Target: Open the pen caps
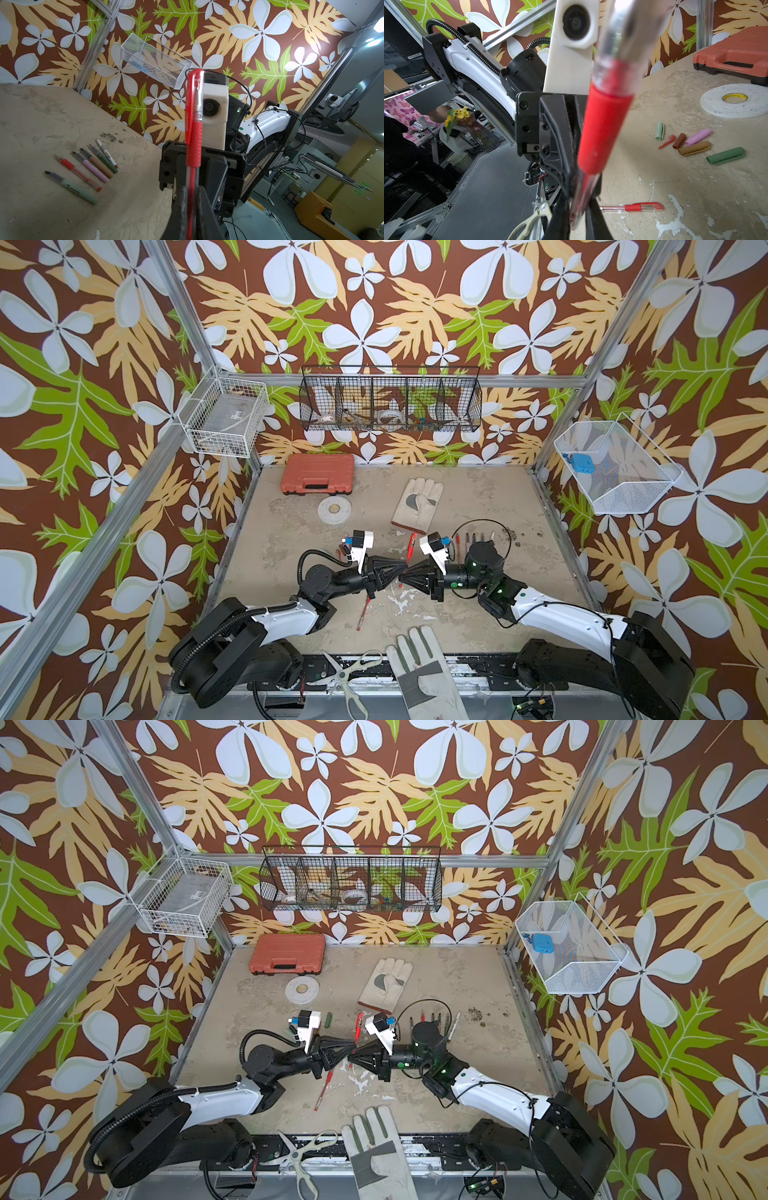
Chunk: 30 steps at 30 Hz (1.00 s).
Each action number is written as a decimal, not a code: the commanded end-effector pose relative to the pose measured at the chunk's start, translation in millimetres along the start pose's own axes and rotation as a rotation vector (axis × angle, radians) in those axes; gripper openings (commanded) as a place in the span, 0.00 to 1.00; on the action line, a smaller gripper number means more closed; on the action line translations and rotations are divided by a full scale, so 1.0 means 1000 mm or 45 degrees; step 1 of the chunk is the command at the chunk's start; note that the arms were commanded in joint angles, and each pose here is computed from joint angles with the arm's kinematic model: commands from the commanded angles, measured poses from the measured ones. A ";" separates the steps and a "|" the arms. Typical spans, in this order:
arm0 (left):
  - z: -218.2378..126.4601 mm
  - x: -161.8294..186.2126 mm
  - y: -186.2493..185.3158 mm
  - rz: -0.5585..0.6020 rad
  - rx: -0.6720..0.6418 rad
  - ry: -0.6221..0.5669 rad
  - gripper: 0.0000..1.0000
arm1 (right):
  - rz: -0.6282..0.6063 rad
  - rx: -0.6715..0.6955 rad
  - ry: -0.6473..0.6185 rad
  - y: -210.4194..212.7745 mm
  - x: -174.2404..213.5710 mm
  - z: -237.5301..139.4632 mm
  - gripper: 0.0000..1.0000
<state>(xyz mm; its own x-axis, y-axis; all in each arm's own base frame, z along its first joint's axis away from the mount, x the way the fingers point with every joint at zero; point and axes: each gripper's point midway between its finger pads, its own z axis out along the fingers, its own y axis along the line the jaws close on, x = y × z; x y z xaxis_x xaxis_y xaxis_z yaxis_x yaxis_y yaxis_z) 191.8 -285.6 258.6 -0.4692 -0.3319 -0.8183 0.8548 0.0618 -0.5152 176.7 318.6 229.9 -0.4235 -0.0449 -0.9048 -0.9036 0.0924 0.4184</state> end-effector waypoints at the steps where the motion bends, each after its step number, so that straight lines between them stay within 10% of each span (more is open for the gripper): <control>1: 0.000 -0.010 -0.009 0.034 0.042 -0.047 0.00 | -0.052 -0.018 -0.025 0.004 -0.006 0.000 0.03; 9: -0.002 -0.016 -0.009 0.061 -0.005 -0.053 0.48 | -0.069 0.012 -0.002 0.001 -0.004 0.000 0.00; 16: -0.018 -0.042 0.011 0.179 -0.307 -0.106 0.70 | -0.099 0.113 0.055 -0.011 0.000 -0.001 0.00; 30: -0.029 -0.051 0.017 0.228 -0.419 -0.142 0.64 | -0.131 0.123 0.226 -0.014 0.021 0.012 0.00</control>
<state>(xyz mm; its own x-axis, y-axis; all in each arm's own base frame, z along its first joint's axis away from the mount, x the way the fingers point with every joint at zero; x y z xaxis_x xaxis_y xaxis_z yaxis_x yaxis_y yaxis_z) 222.3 -242.7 280.9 -0.3013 -0.3826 -0.8734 0.7914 0.4107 -0.4529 180.5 327.3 210.6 -0.3522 -0.2016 -0.9139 -0.9320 0.1646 0.3229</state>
